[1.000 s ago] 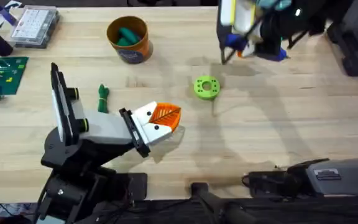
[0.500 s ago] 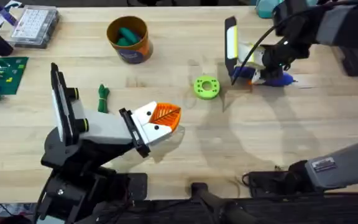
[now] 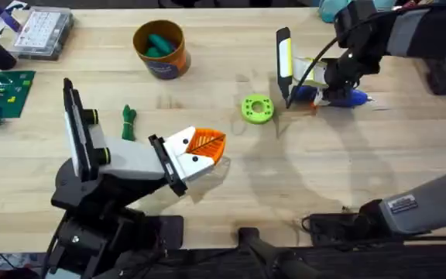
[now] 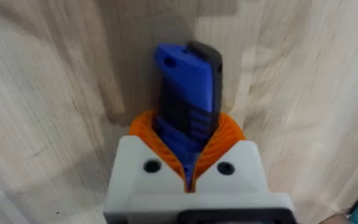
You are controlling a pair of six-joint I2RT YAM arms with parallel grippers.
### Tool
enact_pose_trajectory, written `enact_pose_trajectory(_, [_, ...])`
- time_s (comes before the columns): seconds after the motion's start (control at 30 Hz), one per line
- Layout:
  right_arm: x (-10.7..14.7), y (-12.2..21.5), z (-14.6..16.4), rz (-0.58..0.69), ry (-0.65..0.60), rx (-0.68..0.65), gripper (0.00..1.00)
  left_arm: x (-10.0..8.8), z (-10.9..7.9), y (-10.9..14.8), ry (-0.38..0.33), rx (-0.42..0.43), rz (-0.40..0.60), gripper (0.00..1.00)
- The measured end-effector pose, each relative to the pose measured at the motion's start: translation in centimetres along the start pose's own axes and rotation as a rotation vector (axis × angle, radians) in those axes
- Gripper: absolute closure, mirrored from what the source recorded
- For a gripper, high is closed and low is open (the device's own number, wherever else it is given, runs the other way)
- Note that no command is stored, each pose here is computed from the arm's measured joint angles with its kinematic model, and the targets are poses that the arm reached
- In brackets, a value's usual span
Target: Pick up the gripper from the table and insert it into the empty holder that is missing its gripper. Then pick up a screw, insert it into the mounting hole, and use the screwdriver to tighten it. Finally, clean up the table by picking up the vegetable and placing it into the bucket.
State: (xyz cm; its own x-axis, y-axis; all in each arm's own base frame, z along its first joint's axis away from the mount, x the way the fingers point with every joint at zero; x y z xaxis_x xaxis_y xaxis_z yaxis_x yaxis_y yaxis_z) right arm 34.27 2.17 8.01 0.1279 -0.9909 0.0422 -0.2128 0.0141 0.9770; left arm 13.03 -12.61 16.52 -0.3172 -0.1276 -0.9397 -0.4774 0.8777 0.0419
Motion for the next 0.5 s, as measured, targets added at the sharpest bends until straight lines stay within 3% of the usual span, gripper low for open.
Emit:
enact_pose_trajectory(0.07, [0.0, 0.0, 0.0, 0.0, 0.0, 0.0, 0.969, 0.0, 0.0, 0.0, 0.0, 0.0, 0.0, 0.983])
enact_pose_trajectory(0.13, [0.0, 0.0, 0.0, 0.002, 0.001, 0.0, 0.871, 0.0, 0.0, 0.0, 0.0, 0.0, 0.0, 0.983])
enact_pose_trajectory(0.17, [0.0, 0.0, -0.1, 0.004, 0.001, 0.003, 0.773, 0.0, 0.0, 0.0, 0.0, 0.0, 0.0, 0.983])
enact_pose_trajectory(0.33, [0.4, 0.6, -1.4, 0.032, 0.002, 0.06, 0.077, 0.0, 0.0, 0.0, 0.0, 0.0, 0.0, 0.983])
enact_pose_trajectory(0.37, [0.5, 0.8, -1.4, 0.044, 0.002, 0.061, 0.025, 0.0, 0.0, 0.0, 0.0, 0.0, 0.0, 0.983])
enact_pose_trajectory(0.5, [0.1, 1.7, -1.0, 0.093, -0.013, 0.067, 0.007, 0.0, 0.0, 0.0, 0.0, 0.0, 0.0, 0.981])
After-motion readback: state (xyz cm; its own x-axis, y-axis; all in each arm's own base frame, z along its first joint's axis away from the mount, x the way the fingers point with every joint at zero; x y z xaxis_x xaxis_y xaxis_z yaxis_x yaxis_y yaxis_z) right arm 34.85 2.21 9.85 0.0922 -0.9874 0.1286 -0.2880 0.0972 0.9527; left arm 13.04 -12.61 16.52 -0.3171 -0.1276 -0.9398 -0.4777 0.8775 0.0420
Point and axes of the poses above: each hand's point on the last joint's axis, 136 mm out from that joint toward the fingers, its own y axis back along the fingers, its own z axis along the line the jaws close on, x = y × z, the point moved 5 cm from there along y, back along the fingers, and after that the axes turned 11 degrees about y, right-handed, at the moved point
